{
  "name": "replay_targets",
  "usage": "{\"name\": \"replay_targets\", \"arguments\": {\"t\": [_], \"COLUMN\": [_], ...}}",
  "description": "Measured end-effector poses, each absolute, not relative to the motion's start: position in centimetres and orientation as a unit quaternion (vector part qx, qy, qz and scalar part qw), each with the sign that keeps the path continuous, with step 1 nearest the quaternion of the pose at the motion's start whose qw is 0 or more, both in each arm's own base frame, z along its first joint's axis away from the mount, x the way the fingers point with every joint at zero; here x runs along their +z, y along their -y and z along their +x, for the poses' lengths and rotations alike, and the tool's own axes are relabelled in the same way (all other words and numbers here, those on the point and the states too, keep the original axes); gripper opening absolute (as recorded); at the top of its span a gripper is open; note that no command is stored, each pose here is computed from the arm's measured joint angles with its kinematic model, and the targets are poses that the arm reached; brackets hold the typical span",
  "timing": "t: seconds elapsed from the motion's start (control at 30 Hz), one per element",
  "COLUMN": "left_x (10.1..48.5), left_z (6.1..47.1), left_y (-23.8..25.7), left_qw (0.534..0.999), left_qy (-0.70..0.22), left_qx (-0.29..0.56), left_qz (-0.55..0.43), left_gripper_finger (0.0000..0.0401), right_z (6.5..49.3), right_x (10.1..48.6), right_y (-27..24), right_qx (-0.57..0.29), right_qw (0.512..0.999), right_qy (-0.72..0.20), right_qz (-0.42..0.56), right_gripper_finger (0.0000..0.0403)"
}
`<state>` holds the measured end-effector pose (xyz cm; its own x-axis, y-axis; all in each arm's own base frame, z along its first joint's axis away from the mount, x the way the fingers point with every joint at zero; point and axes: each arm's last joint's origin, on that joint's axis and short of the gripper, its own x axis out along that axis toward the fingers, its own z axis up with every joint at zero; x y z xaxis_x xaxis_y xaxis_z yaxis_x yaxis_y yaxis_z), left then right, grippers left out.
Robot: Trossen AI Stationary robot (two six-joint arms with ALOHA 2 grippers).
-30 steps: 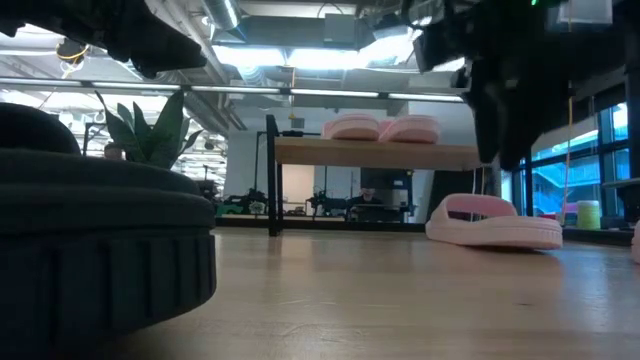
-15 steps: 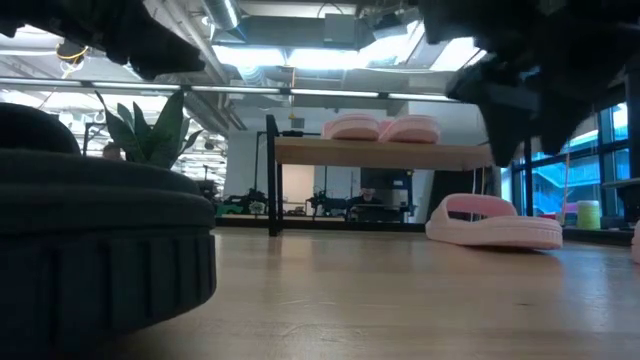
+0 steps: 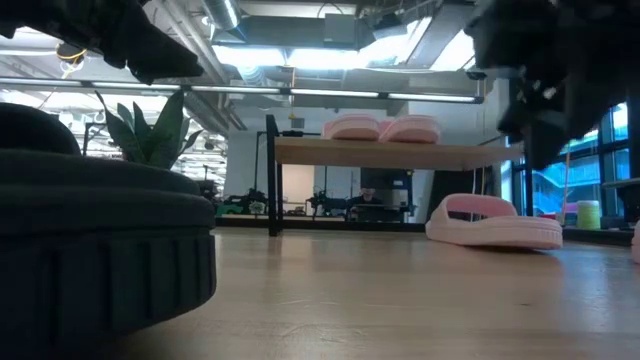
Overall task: Pick and place slides into the shelf
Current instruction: Put the pink slipper under the shelf
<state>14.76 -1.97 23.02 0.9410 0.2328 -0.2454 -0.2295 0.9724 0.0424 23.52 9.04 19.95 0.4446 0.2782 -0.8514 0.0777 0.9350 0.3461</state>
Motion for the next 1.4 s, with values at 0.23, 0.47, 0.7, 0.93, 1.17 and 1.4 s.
{"name": "replay_targets", "arguments": {"t": [0.23,0.47,0.7,0.93,1.17,1.4], "left_x": [23.0,23.1,23.1,23.1,23.0,23.0], "left_z": [14.8,14.8,14.8,14.8,14.8,14.8], "left_y": [2.0,2.0,2.0,2.0,2.0,2.0], "left_qw": [0.985,0.985,0.985,0.985,0.985,0.985], "left_qy": [-0.124,-0.124,-0.124,-0.124,-0.126,-0.127], "left_qx": [0.117,0.117,0.117,0.117,0.117,0.117], "left_qz": [0.006,0.006,0.006,0.006,0.007,0.008], "left_gripper_finger": [0.0166,0.0166,0.0166,0.0166,0.0166,0.0166], "right_z": [22.7,22.3,22.1,22.3,22.4,22.4], "right_x": [17.2,16.0,15.3,15.2,15.2,15.0], "right_y": [-8.3,-7.2,-6.3,-5.4,-4.4,-3.2], "right_qx": [0.052,0.019,0.003,-0.019,-0.046,-0.078], "right_qw": [0.839,0.838,0.836,0.844,0.848,0.845], "right_qy": [-0.508,-0.512,-0.512,-0.503,-0.5,-0.504], "right_qz": [0.188,0.187,0.195,0.185,0.173,0.163], "right_gripper_finger": [0.0233,0.0233,0.0233,0.0233,0.0233,0.0233]}}
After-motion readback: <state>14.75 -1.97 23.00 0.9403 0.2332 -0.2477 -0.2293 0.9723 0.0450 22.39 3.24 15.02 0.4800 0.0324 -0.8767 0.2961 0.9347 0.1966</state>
